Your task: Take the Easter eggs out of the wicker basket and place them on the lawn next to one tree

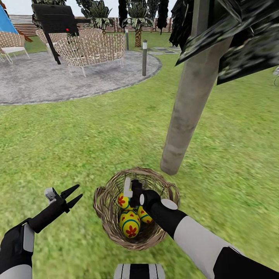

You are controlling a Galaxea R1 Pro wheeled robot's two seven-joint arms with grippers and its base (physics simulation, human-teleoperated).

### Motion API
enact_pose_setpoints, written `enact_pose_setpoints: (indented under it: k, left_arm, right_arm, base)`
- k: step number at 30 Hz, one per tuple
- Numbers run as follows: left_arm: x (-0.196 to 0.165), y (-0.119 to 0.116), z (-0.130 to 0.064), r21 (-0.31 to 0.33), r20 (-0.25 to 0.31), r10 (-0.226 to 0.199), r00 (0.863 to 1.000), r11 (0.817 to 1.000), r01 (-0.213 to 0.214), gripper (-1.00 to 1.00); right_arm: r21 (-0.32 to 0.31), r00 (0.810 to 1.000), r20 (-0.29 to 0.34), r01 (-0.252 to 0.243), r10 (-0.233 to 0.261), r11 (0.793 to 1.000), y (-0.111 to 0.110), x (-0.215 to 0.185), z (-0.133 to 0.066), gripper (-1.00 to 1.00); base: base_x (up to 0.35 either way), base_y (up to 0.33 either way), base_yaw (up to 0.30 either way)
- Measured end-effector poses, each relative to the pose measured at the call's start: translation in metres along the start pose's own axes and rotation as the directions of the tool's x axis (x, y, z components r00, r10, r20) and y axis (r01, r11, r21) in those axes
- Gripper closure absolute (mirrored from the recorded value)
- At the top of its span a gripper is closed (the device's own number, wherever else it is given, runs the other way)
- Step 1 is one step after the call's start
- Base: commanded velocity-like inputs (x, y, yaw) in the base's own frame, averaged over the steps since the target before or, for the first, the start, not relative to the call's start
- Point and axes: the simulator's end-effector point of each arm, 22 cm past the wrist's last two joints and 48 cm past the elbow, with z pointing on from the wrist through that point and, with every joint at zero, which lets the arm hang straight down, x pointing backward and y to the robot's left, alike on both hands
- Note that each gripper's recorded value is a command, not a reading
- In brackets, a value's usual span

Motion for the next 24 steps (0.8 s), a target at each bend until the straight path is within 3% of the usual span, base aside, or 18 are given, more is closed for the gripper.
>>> enact_pose_setpoints:
  k: [13,17,24]
  left_arm:
    - [0.004,0.018,0.000,-0.025,-0.006,-0.020,1.000,0.999,0.020,-1.00]
    - [0.005,0.023,0.000,-0.031,-0.007,-0.025,1.000,0.999,0.025,-1.00]
    - [0.007,0.032,0.000,-0.045,-0.010,-0.036,0.999,0.998,0.036,-1.00]
  right_arm:
    - [-0.034,1.000,0.005,-0.012,0.012,0.999,0.016,0.006,0.013,-1.00]
    - [-0.102,1.000,0.017,-0.011,0.013,0.995,0.034,0.007,0.016,-1.00]
    - [-0.132,0.999,0.030,-0.017,0.021,0.991,0.042,0.006,0.020,-1.00]
  base:
    - [0.000,0.000,0.000]
    - [0.000,0.000,0.000]
    - [0.000,0.000,0.000]
